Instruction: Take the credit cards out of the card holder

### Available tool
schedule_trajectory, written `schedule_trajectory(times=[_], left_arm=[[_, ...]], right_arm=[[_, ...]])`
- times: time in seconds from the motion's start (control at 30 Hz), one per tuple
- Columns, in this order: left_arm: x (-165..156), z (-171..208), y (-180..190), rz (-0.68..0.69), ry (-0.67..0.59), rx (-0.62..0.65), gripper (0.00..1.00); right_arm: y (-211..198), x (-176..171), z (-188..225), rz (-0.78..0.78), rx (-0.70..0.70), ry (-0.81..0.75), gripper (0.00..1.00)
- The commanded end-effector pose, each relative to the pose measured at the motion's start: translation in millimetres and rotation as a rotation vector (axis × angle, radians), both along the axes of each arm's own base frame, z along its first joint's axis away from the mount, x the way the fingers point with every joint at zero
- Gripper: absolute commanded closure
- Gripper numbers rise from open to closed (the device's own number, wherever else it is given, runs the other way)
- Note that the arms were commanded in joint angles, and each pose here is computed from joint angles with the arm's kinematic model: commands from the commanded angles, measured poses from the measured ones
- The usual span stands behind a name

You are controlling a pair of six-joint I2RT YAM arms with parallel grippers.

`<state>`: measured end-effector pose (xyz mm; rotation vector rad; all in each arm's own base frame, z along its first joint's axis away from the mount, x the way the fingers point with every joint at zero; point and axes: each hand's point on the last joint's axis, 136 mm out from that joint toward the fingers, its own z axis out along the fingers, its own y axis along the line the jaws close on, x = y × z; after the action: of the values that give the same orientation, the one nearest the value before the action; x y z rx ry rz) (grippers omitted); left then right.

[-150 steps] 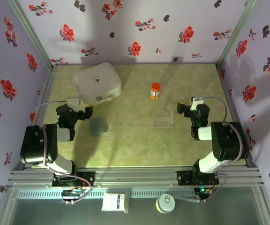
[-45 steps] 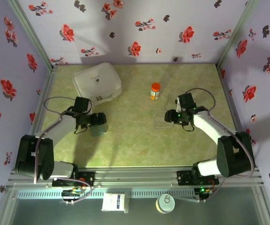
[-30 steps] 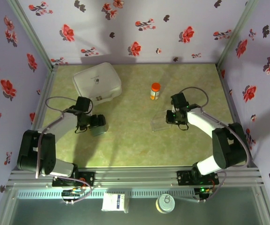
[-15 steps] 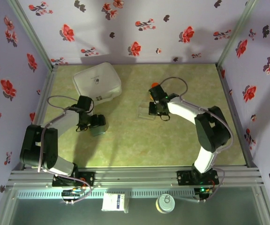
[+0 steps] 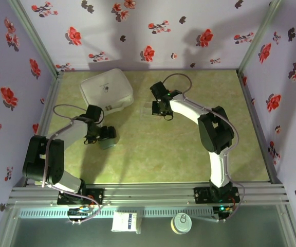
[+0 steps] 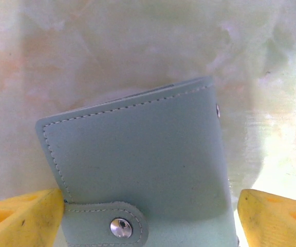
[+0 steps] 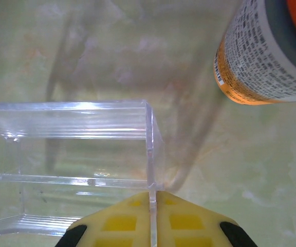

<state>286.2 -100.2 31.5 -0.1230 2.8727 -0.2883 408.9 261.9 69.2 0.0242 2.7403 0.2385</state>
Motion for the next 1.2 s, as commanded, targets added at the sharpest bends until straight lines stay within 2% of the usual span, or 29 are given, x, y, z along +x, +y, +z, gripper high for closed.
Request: schedule_trajectory(times=[0.0, 0.27, 0.57, 0.83, 1.07, 1.17], left_arm=[[-7.9, 3.0, -7.0, -0.029, 0.026, -0.003, 0.12], [-13.6, 0.7, -19.9, -0.05, 0.039, -0.007, 0.14], [-19.9, 1.4, -47.5, -0.092, 0.044, -0.009, 0.15], [-25.2, 1.5, -101.3, -0.188, 0.048, -0.003, 0.15], [-34.9, 0.1, -168.6, -0.312, 0.05, -0.011, 0.15], [-37.4, 4.8, -190.6, -0.322, 0.034, -0.021, 0.18]], right_arm=[[-4.3, -2.9, 1.6, 0.026, -0.062, 0.021, 0.87], [-4.0, -7.3, 5.5, 0.03, -0.056, 0.033, 0.8], [-9.5, -22.3, 40.2, 0.023, 0.006, -0.015, 0.69], [-23.2, -43.5, 61.3, 0.015, 0.039, -0.048, 0.69], [-41.7, -58.6, 67.4, 0.005, 0.015, -0.062, 0.68], [-48.0, -63.9, 68.0, -0.001, 0.014, -0.061, 0.68]])
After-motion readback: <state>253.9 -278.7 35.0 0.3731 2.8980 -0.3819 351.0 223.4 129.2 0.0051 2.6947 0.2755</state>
